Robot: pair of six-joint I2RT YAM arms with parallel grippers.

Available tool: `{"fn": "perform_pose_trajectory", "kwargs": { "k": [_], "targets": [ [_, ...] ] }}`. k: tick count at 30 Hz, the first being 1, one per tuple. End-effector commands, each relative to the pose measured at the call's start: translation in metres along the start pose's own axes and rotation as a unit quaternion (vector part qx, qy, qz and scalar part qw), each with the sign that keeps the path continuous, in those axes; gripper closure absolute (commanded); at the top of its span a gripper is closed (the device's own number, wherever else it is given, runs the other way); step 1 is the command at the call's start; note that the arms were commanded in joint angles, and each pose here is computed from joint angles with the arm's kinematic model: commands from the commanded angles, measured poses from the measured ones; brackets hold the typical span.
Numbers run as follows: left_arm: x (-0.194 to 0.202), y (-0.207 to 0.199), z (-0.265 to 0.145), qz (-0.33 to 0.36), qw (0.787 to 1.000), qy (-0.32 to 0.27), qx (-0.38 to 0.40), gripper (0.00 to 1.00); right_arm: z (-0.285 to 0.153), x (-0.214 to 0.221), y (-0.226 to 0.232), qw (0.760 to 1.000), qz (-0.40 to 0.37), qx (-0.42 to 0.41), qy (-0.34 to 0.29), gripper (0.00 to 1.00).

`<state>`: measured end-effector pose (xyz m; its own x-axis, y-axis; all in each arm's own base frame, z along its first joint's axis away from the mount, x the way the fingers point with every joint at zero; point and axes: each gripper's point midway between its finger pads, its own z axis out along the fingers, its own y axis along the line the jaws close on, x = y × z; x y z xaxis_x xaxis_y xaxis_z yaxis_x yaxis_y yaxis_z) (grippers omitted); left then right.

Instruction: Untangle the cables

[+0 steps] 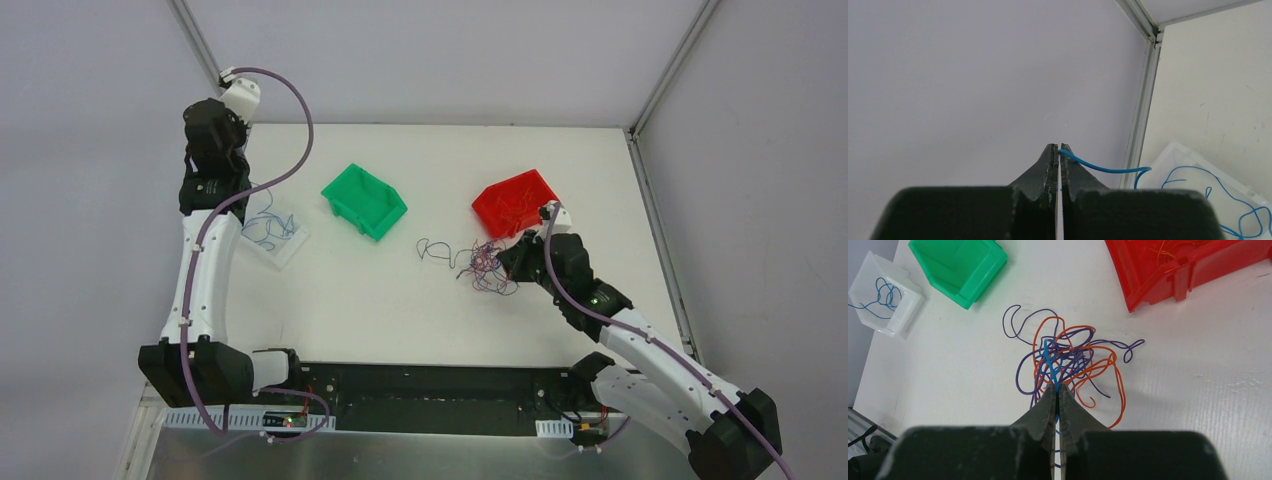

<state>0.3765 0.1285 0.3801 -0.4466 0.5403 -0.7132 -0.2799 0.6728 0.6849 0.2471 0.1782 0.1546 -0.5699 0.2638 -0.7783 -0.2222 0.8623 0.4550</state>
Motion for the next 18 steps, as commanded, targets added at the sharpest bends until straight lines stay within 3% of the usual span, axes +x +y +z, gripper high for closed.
{"fn": "perform_pose_trajectory", "kwargs": {
  "k": [1, 6, 14, 18],
  "targets": [
    [-0.010, 0.025, 0.002, 0.002, 0.999, -0.007, -0.039, 1.00, -0.003, -0.018, 0.014, 1.000, -0.002, -0.021, -0.015, 1.00],
    [-0.006, 0.025, 0.006, -0.009, 0.999, -0.005, -0.038, 1.00, -0.003, -0.016, 0.014, 1.000, 0.000, -0.021, -0.013, 1.00],
    [0.032, -0.043, 0.015, -0.103, 0.994, 0.012, 0.047, 1.00, 0.000, -0.014, 0.013, 1.000, 0.010, -0.020, -0.011, 1.00],
    [0.063, -0.066, 0.018, -0.113, 0.991, 0.047, 0.054, 1.00, 0.000, -0.018, 0.017, 1.000, 0.006, -0.027, -0.014, 1.00]
  ]
}}
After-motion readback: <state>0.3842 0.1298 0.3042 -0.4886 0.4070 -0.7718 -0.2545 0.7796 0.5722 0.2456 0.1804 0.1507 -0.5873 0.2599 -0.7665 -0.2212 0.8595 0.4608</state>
